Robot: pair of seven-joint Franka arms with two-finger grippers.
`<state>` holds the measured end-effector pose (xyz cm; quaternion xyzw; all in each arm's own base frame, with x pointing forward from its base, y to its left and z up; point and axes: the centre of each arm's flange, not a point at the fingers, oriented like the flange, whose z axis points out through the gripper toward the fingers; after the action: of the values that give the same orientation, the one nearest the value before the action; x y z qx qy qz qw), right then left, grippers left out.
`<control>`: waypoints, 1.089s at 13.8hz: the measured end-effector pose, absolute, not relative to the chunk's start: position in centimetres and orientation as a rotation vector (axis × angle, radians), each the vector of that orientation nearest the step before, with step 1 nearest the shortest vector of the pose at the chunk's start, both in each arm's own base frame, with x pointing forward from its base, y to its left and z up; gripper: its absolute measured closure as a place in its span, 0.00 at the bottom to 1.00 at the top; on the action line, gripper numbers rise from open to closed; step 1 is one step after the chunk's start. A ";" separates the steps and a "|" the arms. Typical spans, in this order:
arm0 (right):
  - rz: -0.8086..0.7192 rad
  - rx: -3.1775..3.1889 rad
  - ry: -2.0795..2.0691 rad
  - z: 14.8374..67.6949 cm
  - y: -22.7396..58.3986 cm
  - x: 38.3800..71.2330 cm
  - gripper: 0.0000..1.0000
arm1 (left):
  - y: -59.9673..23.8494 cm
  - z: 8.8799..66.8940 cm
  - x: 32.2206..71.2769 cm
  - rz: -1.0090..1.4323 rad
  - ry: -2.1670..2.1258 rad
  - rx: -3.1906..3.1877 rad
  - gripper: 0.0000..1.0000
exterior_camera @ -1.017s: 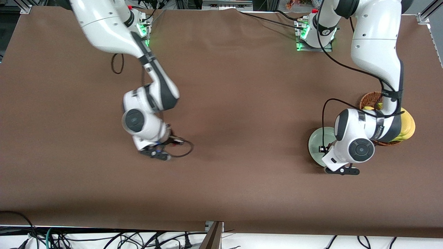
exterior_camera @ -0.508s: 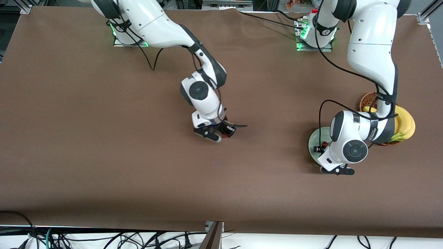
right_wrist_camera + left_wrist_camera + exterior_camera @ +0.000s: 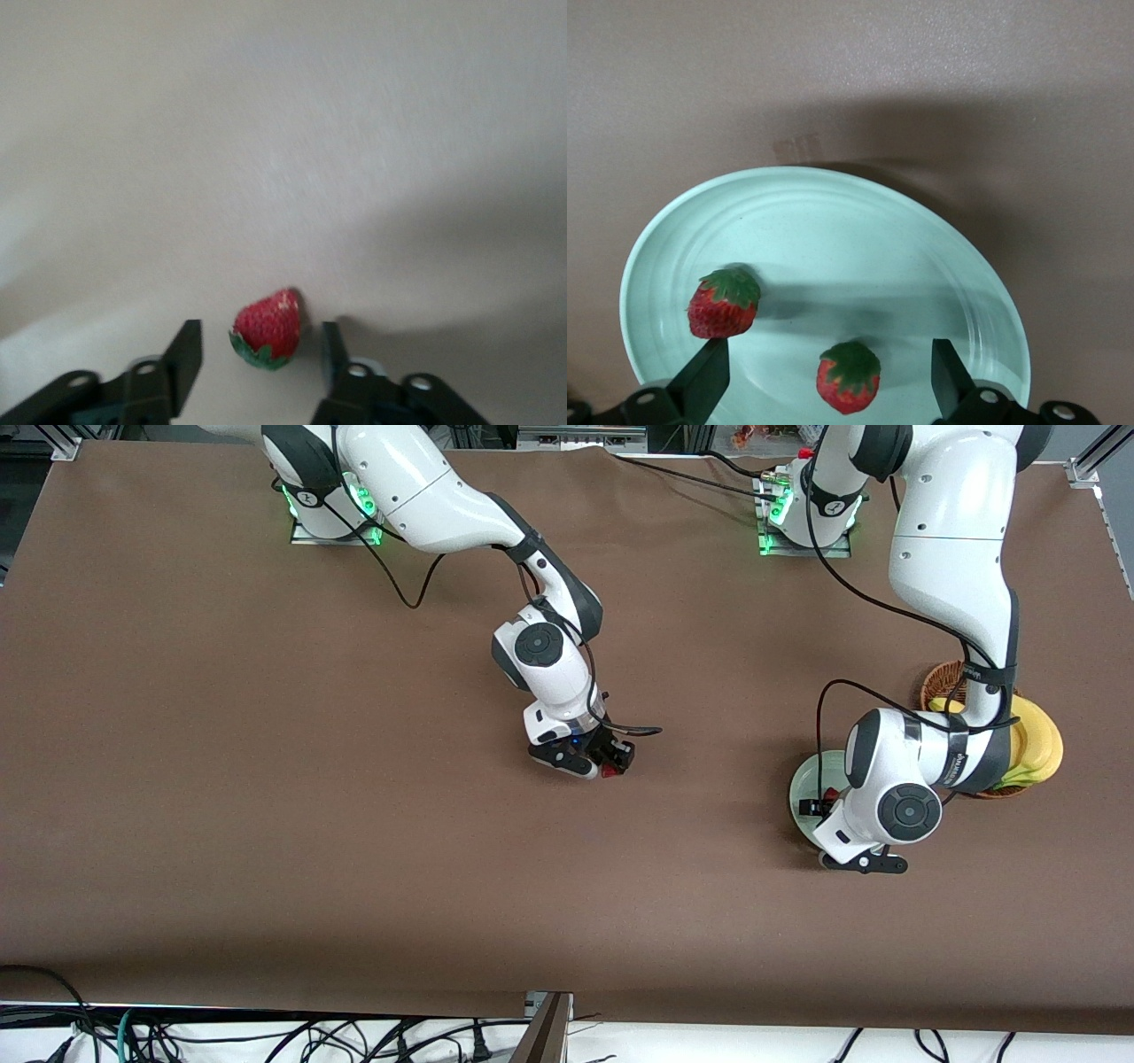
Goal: Collect all strawberries into plate
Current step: 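Set the last strawberry mid-table with the right gripper while the left gripper approaches, then grasp the last strawberry with the left gripper while the right gripper withdraws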
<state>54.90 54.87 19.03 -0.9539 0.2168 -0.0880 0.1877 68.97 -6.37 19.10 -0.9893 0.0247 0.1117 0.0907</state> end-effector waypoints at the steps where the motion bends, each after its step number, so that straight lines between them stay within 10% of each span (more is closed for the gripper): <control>1: -0.276 -2.701 0.581 19.9 54.5 55.7 0.24 | -6.4 19.1 69.0 0.331 0.074 -2.940 0.00; 3: -0.278 -2.802 0.476 21.8 51.8 58.3 0.01 | -6.7 19.4 69.1 0.327 0.078 -2.941 0.00; 15: 0.176 -3.140 -0.239 40.2 17.6 69.1 0.00 | -32.5 27.5 63.2 0.136 -0.132 -3.122 0.00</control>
<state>69.12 17.63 40.16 -0.9956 -0.0757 0.0558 -0.0063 63.16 -32.47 27.46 -0.9981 -0.0422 0.0436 0.0069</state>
